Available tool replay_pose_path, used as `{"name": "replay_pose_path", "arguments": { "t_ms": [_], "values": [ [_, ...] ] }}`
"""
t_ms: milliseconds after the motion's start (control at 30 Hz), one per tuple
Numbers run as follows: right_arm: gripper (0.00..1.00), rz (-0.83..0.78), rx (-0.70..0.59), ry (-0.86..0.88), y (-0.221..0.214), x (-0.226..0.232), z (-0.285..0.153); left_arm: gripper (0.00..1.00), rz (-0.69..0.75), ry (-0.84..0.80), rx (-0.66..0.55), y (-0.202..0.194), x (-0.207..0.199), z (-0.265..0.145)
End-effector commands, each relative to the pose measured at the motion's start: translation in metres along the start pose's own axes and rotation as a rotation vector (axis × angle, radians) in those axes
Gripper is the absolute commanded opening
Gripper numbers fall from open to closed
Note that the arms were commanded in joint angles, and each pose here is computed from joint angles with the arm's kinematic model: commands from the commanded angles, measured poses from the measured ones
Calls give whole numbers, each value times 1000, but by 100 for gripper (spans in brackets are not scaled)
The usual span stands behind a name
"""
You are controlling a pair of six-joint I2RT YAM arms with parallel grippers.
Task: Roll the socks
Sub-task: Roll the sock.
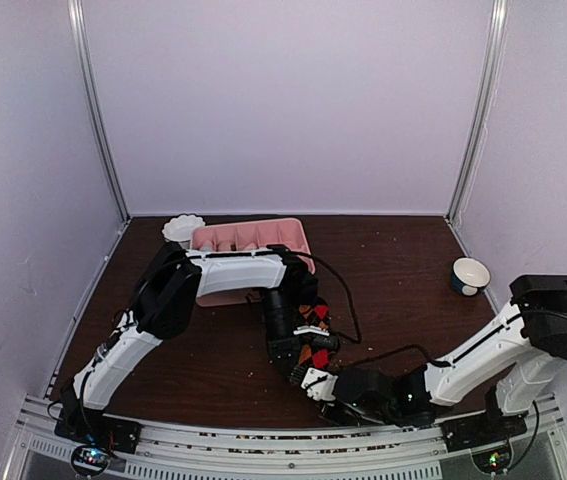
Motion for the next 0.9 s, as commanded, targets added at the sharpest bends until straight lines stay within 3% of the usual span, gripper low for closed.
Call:
{"name": "replay_pose_path", "arguments": {
  "t_ms": [0,433,667,733,800,867],
  "values": [
    [18,76,-58,28,16,-2,8,0,-28,65,63,-9,31,18],
    [0,258,28,69,-23,1,20,0,3,70,53,-10,27,15],
    [0,384,112,94,-67,8,20,0,116,154,-15,-7,21,-1],
    [0,420,128,104,-74,10,19,13,147,195,-44,-8,19,-9],
    [0,455,140,116,-80,13,18,34,183,249,-80,-7,17,-20],
    [0,499,138,130,-84,15,17,42,224,313,-120,-5,13,-34]
  ]
}}
Point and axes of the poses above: each gripper's point midway between its finger pads, its own z axis out along the fingers, its own x axis along the line the jaws close on, y = z × x, the point moved 1 cm from there along -z, back along the fingers, and after that the axes turned 5 degrees about -z, right-handed, at the moved point
